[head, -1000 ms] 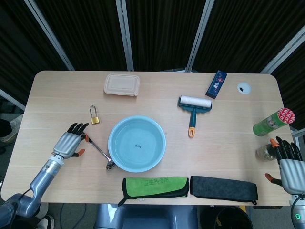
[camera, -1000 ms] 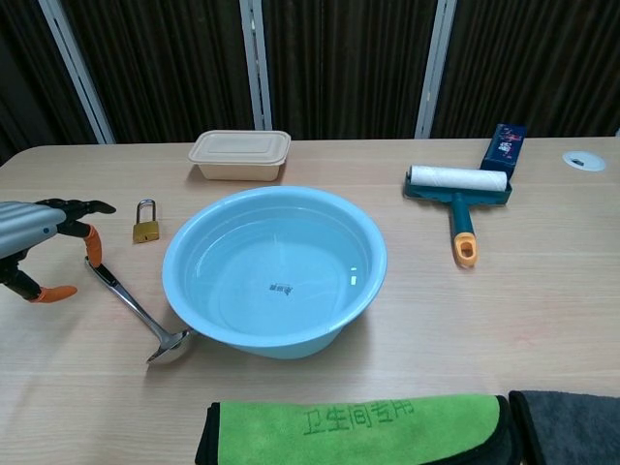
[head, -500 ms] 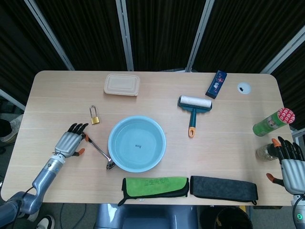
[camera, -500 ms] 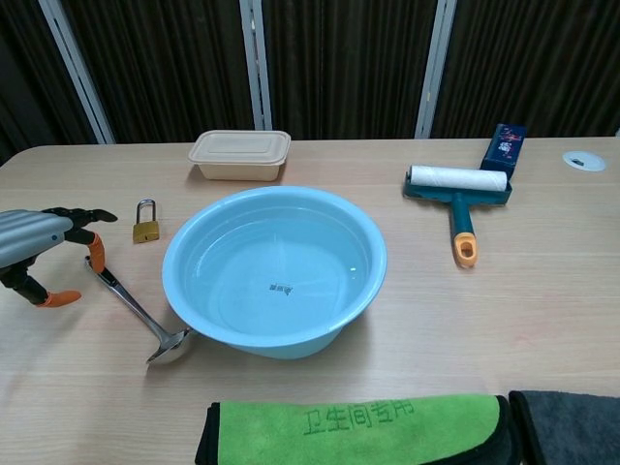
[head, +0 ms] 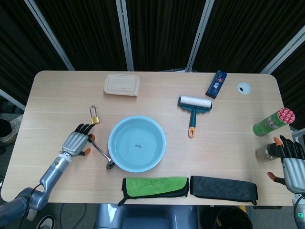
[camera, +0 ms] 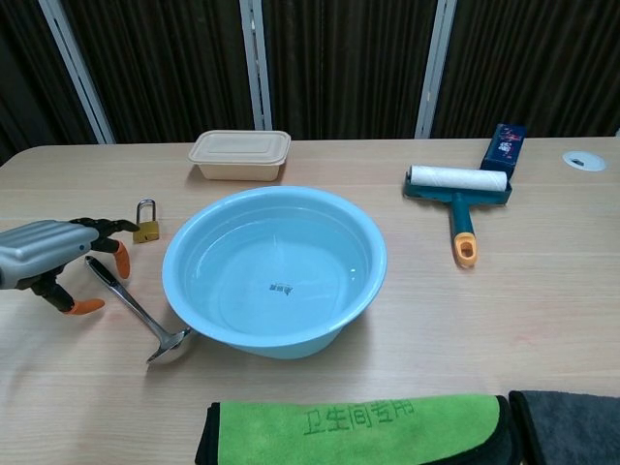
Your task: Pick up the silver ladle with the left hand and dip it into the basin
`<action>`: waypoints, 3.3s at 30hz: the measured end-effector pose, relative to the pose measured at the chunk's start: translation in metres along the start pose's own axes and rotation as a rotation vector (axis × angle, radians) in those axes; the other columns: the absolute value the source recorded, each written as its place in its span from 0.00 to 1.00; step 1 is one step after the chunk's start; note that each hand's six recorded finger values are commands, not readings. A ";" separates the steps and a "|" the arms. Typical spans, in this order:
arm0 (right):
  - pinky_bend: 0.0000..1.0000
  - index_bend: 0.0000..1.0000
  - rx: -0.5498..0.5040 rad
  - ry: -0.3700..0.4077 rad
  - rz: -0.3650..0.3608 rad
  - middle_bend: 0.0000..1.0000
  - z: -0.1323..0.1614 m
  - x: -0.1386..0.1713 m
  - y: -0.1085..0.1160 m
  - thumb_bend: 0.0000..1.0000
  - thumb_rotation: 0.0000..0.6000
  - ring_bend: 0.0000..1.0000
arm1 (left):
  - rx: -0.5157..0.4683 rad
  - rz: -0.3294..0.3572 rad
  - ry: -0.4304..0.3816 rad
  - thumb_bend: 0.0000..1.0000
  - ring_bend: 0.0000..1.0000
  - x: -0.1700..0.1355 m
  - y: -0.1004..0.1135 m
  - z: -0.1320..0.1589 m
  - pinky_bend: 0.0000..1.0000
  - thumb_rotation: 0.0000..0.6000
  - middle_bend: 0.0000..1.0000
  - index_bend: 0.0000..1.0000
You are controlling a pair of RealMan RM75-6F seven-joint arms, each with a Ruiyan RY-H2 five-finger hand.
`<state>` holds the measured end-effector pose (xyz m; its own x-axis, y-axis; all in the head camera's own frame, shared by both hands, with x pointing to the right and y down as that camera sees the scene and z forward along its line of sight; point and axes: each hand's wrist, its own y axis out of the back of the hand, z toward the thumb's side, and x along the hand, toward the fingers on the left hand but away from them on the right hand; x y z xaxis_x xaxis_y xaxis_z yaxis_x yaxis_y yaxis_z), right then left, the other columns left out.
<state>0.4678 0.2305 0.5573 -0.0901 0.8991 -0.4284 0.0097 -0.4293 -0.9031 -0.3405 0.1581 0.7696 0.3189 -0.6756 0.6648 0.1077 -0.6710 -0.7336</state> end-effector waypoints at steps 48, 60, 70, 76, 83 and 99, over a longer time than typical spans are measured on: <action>0.00 0.00 -0.002 -0.001 -0.014 0.00 -0.001 0.002 0.004 0.00 1.00 0.00 | 0.026 0.037 0.011 0.32 0.00 -0.016 0.001 -0.003 0.00 1.00 0.00 0.44; 0.00 0.00 0.004 -0.012 -0.011 0.00 -0.003 0.001 0.003 0.00 1.00 0.00 | 0.055 0.015 0.003 0.34 0.00 0.002 -0.011 0.004 0.00 1.00 0.00 0.43; 0.00 0.00 0.007 -0.024 -0.018 0.00 -0.006 0.001 0.005 0.00 1.00 0.00 | 0.039 0.002 -0.013 0.38 0.00 0.004 -0.014 0.008 0.00 1.00 0.00 0.50; 0.00 0.00 0.006 -0.022 -0.021 0.00 -0.006 0.001 0.005 0.00 1.00 0.00 | 0.035 0.003 -0.003 0.41 0.00 0.002 -0.014 0.005 0.00 1.00 0.00 0.54; 0.00 0.00 0.008 -0.018 -0.022 0.00 -0.005 0.001 0.005 0.00 1.00 0.00 | 0.033 0.024 -0.007 0.41 0.00 -0.004 -0.009 0.003 0.00 1.00 0.00 0.57; 0.00 0.00 -0.005 0.000 -0.040 0.00 -0.002 0.008 0.010 0.00 1.00 0.00 | -0.008 0.027 -0.023 0.41 0.00 -0.044 0.008 -0.001 0.00 1.00 0.00 0.57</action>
<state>0.4694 0.2339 0.5445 -0.0905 0.9157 -0.3917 0.0108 -0.3923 -0.9198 -0.3549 0.1825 0.7347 0.3432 -0.6862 0.6414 0.0916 -0.6551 -0.7499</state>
